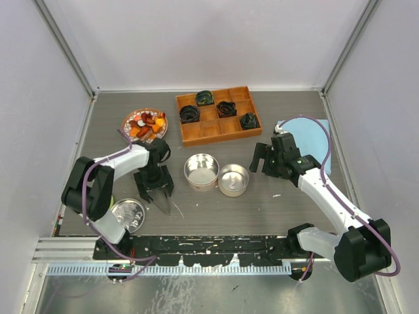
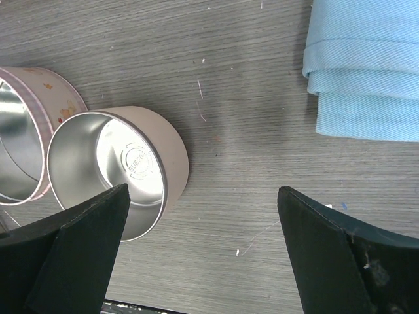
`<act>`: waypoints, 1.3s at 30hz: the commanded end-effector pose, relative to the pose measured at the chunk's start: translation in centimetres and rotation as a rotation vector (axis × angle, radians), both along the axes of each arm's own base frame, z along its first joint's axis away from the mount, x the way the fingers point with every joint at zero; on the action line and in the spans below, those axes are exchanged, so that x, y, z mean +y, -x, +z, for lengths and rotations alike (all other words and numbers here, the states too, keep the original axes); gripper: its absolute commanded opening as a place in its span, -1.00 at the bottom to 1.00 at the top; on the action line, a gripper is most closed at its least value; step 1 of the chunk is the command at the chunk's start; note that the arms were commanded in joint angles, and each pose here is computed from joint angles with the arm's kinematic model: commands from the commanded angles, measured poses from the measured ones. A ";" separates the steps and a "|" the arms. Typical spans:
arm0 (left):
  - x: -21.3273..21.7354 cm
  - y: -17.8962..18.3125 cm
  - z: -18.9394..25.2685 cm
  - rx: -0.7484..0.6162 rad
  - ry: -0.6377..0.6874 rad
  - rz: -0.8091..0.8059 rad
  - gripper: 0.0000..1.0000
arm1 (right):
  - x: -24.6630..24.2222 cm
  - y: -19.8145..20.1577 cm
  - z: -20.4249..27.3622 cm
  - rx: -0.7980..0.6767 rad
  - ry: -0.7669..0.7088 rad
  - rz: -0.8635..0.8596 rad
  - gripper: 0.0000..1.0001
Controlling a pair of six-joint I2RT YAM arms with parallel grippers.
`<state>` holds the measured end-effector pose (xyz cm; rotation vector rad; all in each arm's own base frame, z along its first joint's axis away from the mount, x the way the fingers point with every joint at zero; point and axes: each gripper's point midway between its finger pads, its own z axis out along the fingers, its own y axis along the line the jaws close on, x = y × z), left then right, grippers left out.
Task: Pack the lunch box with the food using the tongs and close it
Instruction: Pick up the clamp at the center of the board.
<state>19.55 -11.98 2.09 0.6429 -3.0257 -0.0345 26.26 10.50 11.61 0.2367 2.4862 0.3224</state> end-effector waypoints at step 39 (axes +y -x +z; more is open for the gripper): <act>0.0 -5.1 -2.1 -0.109 0.049 0.246 0.64 | -0.4 -1.0 0.3 -0.012 0.046 0.011 1.00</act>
